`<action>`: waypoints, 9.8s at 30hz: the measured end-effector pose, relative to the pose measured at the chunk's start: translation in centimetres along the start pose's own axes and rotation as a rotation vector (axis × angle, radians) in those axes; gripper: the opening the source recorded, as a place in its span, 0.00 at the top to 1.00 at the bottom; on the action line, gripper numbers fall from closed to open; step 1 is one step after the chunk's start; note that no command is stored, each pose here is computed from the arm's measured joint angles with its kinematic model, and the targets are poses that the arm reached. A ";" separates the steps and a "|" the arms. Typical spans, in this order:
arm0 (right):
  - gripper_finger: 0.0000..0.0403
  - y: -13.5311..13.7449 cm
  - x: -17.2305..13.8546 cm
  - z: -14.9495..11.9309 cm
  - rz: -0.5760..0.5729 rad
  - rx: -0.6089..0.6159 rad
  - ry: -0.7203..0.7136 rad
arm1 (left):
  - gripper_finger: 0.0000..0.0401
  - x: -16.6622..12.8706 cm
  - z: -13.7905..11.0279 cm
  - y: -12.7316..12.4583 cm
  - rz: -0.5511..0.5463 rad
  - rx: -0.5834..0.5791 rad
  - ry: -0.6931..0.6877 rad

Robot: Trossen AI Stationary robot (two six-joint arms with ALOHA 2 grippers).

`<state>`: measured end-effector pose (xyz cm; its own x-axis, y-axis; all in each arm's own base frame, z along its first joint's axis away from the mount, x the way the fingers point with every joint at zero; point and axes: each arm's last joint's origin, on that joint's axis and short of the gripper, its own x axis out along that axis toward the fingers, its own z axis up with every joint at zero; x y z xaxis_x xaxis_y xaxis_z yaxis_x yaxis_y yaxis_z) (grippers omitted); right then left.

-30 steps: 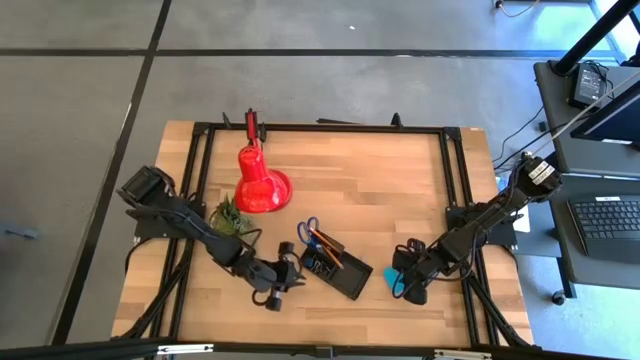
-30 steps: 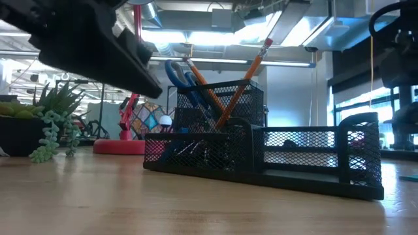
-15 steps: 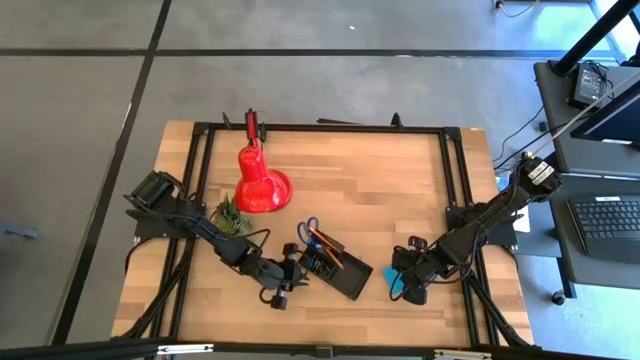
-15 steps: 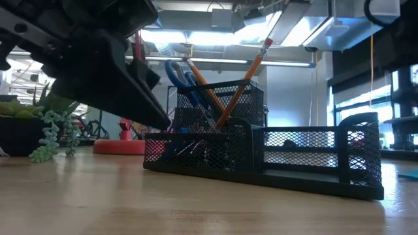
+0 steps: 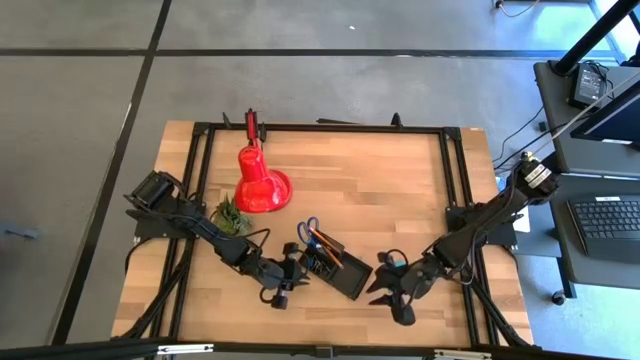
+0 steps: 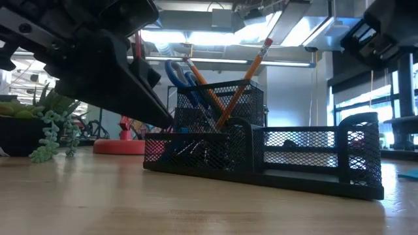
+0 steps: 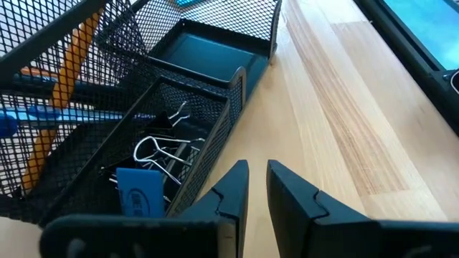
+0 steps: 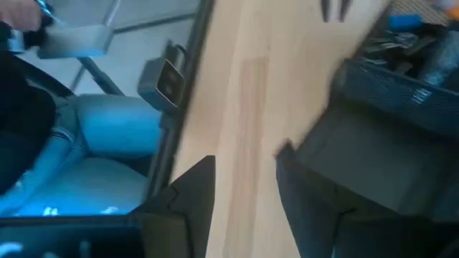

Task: Pick and place office supplies into organizer
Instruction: Adjust the desk organizer on the table, then put the blue sticky note into the desk organizer

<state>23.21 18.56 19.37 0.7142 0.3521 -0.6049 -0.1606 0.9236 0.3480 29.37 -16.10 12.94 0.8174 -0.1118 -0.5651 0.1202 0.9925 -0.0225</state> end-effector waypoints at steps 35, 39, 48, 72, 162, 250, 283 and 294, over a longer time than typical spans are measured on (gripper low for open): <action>0.62 0.9 9.4 -3.3 -0.363 -0.033 0.069 | 0.89 0.1 0.0 0.3 0.011 -0.022 0.002; 0.62 -0.2 9.2 -3.3 -0.500 -0.032 0.046 | 0.89 0.1 0.0 0.4 0.033 0.001 0.000; 0.62 -3.7 9.3 -2.0 -0.629 -0.047 0.098 | 0.89 0.7 -0.4 3.1 0.161 -0.021 0.081; 0.62 -9.0 8.6 0.5 -0.746 -0.138 0.224 | 0.89 1.2 -0.3 7.1 0.209 -0.044 0.161; 0.62 -9.1 8.8 -1.9 -0.162 0.101 0.126 | 0.64 5.4 0.6 -0.3 0.251 0.734 0.208; 0.62 -9.9 8.8 -1.4 -0.137 0.129 0.128 | 0.68 6.7 0.0 -2.1 0.188 0.985 0.413; 0.62 -10.7 8.7 -1.1 -0.106 0.133 0.145 | 0.68 8.7 1.6 1.1 0.310 1.101 0.341; 0.62 -10.9 8.7 -1.0 -0.097 0.135 0.145 | 0.68 9.0 1.7 1.8 0.313 1.041 0.336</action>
<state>30.51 11.72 9.58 0.6147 0.2894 -0.7337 0.0039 0.9291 0.3697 37.85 -15.37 9.21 0.7203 0.3085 -0.6213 0.4749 0.4336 0.7658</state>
